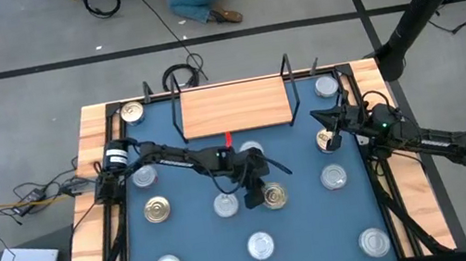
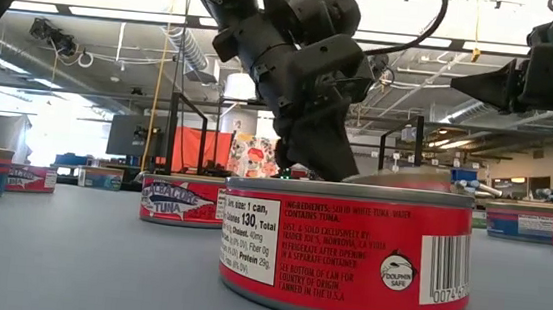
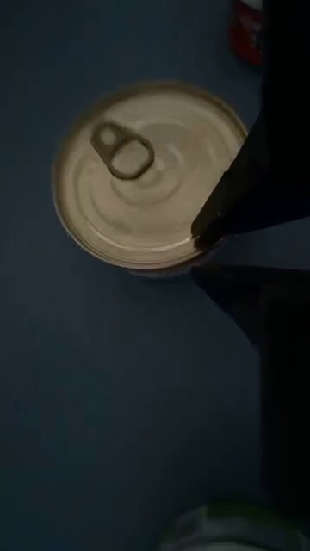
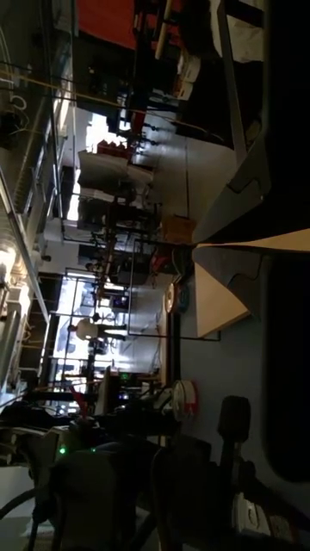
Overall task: Stack canned seafood by type on shelf
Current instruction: Put the blue tuna can on the shelf
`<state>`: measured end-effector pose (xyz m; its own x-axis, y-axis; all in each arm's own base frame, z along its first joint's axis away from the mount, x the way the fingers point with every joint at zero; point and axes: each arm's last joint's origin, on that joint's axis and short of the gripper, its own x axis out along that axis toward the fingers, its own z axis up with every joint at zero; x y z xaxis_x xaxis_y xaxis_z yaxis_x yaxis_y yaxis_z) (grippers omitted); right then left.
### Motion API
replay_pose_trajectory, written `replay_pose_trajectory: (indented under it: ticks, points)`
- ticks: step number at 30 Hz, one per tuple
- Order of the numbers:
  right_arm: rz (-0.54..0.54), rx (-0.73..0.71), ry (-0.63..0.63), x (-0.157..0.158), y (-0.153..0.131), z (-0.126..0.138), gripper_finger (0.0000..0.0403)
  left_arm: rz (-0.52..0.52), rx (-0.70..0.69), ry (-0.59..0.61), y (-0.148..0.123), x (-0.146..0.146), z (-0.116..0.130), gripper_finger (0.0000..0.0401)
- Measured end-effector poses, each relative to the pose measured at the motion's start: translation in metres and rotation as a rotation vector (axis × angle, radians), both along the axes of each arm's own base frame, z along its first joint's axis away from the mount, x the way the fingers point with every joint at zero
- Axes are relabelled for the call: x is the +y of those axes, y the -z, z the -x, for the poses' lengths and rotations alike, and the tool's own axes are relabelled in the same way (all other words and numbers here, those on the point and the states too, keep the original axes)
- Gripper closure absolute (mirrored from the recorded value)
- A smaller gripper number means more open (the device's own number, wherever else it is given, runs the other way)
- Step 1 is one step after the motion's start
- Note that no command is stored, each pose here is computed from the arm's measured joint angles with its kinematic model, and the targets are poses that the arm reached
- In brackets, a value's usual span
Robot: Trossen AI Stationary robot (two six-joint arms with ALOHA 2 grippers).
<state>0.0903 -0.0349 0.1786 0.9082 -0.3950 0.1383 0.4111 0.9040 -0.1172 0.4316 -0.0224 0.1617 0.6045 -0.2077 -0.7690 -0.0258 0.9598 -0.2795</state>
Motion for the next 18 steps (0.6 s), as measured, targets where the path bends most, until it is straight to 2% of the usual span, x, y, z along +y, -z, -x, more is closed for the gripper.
replay_pose_trajectory:
  ticks: [7, 18]
  points:
    - [0.0, 0.0, 0.0, 0.0, 0.0, 0.0, 0.0375, -0.026, 0.035, -0.005, 0.0046, 0.0016, 0.0026, 0.0395]
    - [0.0, 0.0, 0.0, 0.0, 0.0, 0.0, 0.0375, -0.052, 0.057, 0.01, 0.0057, 0.0016, 0.0049, 0.0394]
